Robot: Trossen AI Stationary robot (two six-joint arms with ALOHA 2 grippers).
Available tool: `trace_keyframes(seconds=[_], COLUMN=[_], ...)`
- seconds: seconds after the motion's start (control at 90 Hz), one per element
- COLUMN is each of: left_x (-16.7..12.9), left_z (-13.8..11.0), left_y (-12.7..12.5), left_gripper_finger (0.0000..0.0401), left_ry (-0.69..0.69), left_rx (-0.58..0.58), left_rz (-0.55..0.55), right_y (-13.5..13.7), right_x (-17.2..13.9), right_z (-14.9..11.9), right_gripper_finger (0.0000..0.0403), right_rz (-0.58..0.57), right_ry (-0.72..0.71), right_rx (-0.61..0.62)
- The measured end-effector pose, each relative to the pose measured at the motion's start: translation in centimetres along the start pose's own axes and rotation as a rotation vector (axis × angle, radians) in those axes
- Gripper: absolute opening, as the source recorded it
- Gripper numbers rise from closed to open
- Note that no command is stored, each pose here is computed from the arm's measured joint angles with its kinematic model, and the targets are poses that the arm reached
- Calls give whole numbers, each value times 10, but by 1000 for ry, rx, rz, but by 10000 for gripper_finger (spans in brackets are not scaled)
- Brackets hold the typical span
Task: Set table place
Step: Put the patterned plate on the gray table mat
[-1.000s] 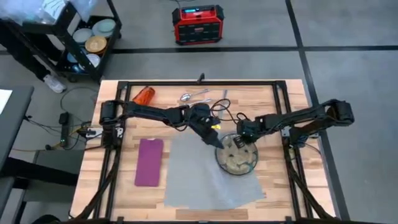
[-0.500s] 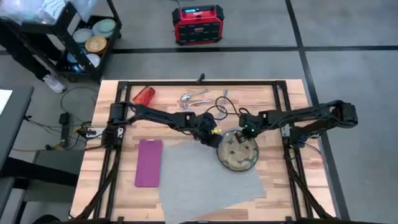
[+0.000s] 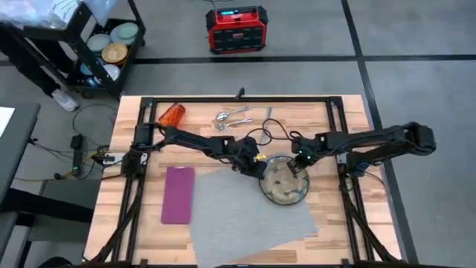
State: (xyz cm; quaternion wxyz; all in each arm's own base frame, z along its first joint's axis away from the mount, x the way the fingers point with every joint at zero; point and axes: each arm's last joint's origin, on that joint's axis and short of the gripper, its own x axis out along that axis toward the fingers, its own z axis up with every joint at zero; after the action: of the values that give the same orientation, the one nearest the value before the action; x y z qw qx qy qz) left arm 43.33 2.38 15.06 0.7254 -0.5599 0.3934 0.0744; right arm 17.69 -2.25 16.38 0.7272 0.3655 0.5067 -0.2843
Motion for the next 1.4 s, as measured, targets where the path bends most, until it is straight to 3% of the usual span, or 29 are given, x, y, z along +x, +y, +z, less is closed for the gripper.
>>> trace_keyframes(seconds=[0.333, 0.7, 0.822, 0.989, 1.222, 1.4], left_x=[2, 37, 38, 37, 31, -4], left_z=[5, 7, 10, 13, 11, 4], left_y=[9, 10, 8, 10, 6, -15], left_gripper_finger=[176, 172, 133, 17, 3, 2], left_ry=[-41, -15, -37, -31, -7, 15], left_rx=[-34, -127, -125, -96, -76, -3], left_rz=[52, -134, -170, -173, -172, -115], right_y=[-15, -17, -16, -15, -15, -14], right_x=[-1, -4, -4, -4, -6, -17], right_z=[-14, -16, -16, -16, -16, -15], right_gripper_finger=[0, 0, 0, 0, 0, 0], right_rz=[37, 48, 58, 69, 80, 156], right_ry=[5, 10, 4, 13, 6, -62], right_rx=[23, -5, -19, -42, -43, -39])
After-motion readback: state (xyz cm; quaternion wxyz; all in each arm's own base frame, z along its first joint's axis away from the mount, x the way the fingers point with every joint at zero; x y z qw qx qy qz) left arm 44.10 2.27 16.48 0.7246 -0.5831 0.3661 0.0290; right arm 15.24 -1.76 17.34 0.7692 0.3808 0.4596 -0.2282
